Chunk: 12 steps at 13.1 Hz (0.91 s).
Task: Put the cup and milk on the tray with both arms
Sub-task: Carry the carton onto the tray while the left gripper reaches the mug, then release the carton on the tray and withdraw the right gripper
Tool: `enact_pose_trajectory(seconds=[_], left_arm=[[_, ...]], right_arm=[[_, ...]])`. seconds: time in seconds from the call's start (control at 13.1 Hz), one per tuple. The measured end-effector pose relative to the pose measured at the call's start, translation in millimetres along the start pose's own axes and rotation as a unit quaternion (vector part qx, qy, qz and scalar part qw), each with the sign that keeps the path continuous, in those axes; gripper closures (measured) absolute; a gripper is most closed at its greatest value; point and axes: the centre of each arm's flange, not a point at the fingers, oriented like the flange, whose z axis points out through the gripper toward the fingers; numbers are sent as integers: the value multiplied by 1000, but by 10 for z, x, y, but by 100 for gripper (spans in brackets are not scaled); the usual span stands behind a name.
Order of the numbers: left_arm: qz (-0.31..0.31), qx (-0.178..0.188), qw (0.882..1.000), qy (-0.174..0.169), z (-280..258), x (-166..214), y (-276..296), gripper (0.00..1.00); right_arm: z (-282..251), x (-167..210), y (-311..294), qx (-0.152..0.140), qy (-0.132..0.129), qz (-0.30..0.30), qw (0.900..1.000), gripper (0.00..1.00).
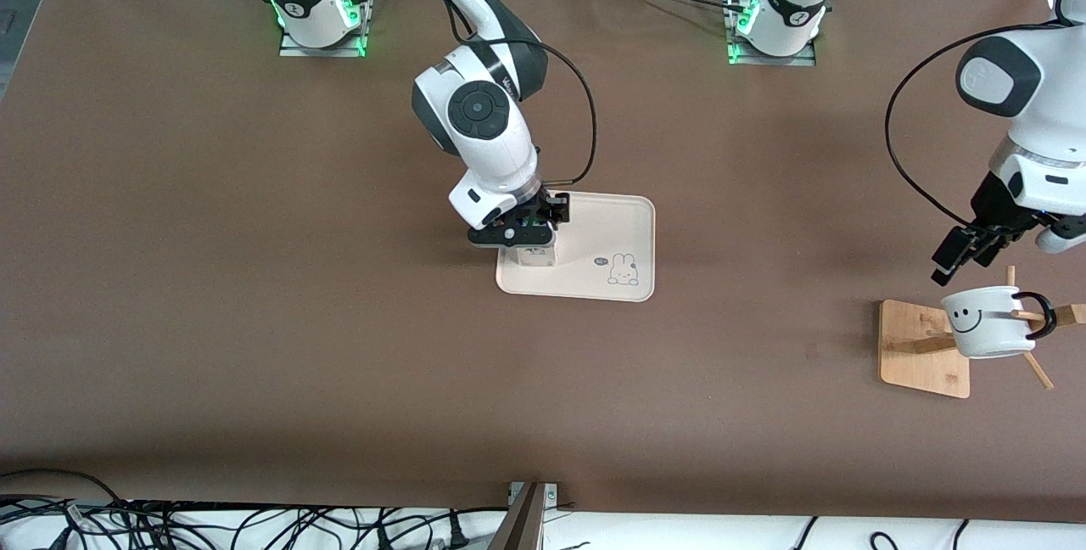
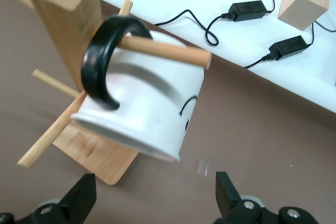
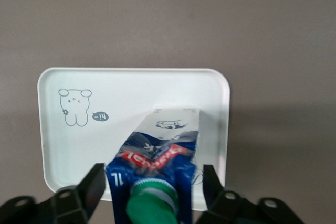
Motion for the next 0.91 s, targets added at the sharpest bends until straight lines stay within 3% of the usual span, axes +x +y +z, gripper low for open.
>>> enact_pose_trajectory(seconds=[0.08,0.46,0.53,0.76,0.91], left_arm=[[-9,-5,1000,0,52,53,3,0],[-39,-17,999,-6,218,104,-17,0],[-39,-18,999,-4,208,122,-7,9],[-37,-19,999,-2,195,144,16,45],[-36,-21,999,1,200,186,40,48]], right_arm=[[-175,50,73,-7,-2,6,1000,1],[-1460,332,771,-28,4,28,999,0],[-1699,387,963,-27,5,24,999,0],[-2131,502,1605,-35,-26,2,999,0],[-2263,525,1937,-40,-37,8,998,0]])
